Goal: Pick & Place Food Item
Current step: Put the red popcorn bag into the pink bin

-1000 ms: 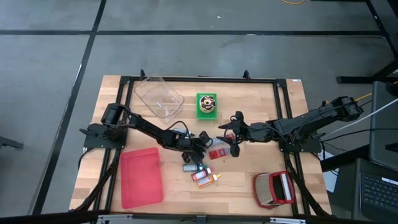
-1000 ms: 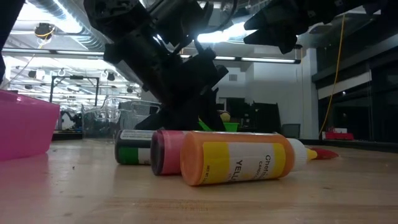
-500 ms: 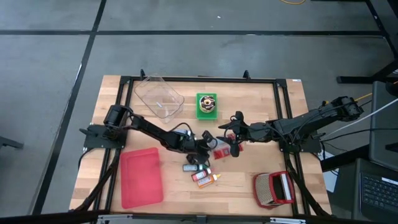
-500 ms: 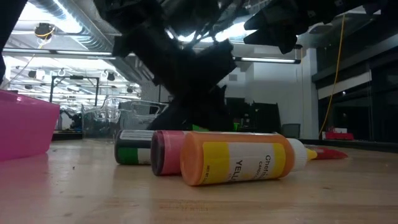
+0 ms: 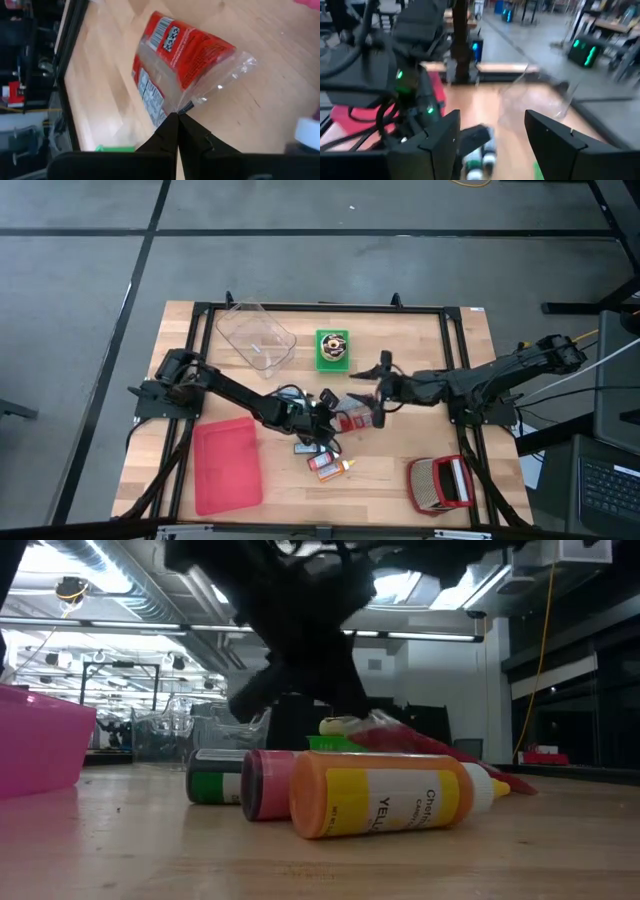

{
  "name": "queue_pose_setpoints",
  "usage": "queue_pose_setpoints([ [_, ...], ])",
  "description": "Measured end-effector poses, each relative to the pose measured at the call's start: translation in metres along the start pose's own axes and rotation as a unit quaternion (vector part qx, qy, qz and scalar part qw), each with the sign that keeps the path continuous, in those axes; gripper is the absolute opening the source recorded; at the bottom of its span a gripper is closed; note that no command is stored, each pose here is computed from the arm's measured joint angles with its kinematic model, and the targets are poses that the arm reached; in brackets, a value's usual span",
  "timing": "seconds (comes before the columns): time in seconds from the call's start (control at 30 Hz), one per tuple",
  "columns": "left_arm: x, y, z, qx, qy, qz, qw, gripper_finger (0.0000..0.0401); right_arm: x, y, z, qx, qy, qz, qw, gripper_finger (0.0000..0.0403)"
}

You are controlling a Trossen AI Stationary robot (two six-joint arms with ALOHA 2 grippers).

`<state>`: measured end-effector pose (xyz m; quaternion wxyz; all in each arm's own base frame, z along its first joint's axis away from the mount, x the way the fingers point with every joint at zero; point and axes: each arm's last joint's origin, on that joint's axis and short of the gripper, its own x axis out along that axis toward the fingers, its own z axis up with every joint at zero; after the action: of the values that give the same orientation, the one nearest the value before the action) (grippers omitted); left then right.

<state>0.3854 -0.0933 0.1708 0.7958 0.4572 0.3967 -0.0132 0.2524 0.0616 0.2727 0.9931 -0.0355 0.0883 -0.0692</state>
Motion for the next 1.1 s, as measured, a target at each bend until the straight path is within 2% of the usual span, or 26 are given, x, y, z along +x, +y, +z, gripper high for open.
queue_pose_setpoints([
  [0.1,-0.011,0.006,-0.003,-0.03,0.007,-0.011,0.999,0.0001,-0.013,-0.003,0.014,-0.018,-0.027,0.002,0.999,0.0226],
  [0.27,-0.033,0.018,-0.004,-0.067,-0.001,-0.013,0.998,0.0001,-0.05,-0.013,0.024,-0.017,-0.051,0.019,0.998,0.0226],
  [0.4,-0.054,0.031,-0.003,-0.094,-0.026,-0.006,0.995,0.0001,-0.08,-0.019,0.035,0.015,-0.09,0.042,0.995,0.0226],
  [0.57,-0.082,0.049,-0.007,-0.133,-0.047,0.004,0.99,0.0002,-0.109,-0.021,0.047,0.053,-0.141,0.109,0.983,0.0226],
  [0.7,-0.105,0.06,-0.013,-0.159,-0.054,0.01,0.986,0.0001,-0.118,-0.024,0.049,0.025,-0.155,0.119,0.98,0.0226],
  [0.83,-0.122,0.064,-0.018,-0.163,-0.051,0.025,0.985,0.0001,-0.123,-0.03,0.05,0.057,-0.158,0.086,0.982,0.0226],
  [1.1,-0.143,0.058,-0.019,-0.169,-0.041,0.036,0.984,0.0001,-0.126,-0.033,0.047,0.047,-0.143,0.075,0.986,0.0226],
])
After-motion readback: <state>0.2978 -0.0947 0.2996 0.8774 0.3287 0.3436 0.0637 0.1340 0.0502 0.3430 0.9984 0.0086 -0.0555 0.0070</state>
